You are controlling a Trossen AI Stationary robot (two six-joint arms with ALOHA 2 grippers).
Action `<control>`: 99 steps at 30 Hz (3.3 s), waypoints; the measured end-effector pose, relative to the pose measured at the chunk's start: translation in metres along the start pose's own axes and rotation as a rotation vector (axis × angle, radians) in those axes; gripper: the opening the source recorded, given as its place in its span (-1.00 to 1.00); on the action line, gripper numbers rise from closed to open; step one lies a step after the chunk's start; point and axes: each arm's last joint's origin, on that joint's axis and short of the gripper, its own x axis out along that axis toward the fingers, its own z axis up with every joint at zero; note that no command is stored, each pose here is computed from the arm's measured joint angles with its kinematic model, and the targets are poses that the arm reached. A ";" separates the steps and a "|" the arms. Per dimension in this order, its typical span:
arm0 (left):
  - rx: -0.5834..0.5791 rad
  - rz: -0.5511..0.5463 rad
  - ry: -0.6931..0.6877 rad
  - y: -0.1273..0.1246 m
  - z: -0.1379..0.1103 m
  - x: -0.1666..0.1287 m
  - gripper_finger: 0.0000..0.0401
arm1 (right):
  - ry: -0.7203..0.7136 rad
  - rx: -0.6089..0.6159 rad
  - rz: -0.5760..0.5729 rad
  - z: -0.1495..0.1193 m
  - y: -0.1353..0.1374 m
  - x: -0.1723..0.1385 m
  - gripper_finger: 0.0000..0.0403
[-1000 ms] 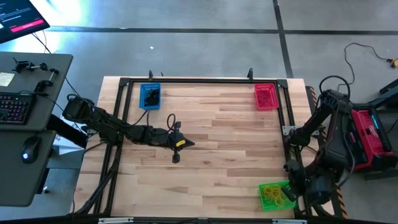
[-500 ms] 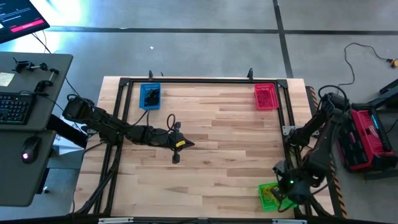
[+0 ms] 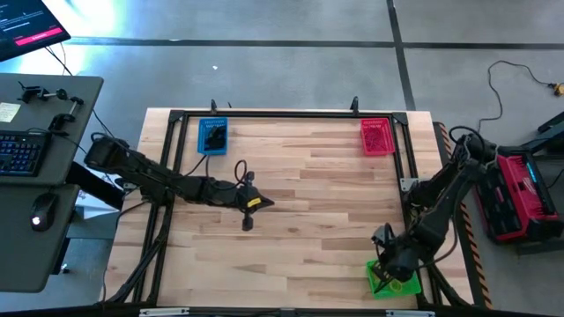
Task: Sort rubber bands into baskets
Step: Put the yellow rubber band into the green bin, then put the black rubber band into blue bin
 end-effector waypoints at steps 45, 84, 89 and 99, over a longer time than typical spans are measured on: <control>-0.243 0.251 0.871 0.013 -0.024 -0.091 -0.48 | -0.449 -0.856 -0.044 0.184 -0.011 -0.038 -1.00; -0.280 0.410 1.251 0.089 -0.066 -0.057 -0.19 | -0.472 -0.884 -0.004 0.186 -0.008 -0.040 -1.00; -0.287 0.400 1.246 0.088 -0.066 -0.057 -0.48 | -0.473 -0.884 -0.004 0.186 -0.008 -0.040 -1.00; -0.218 0.399 1.143 0.089 -0.039 -0.056 -0.96 | -0.476 -0.884 -0.002 0.186 -0.007 -0.040 -1.00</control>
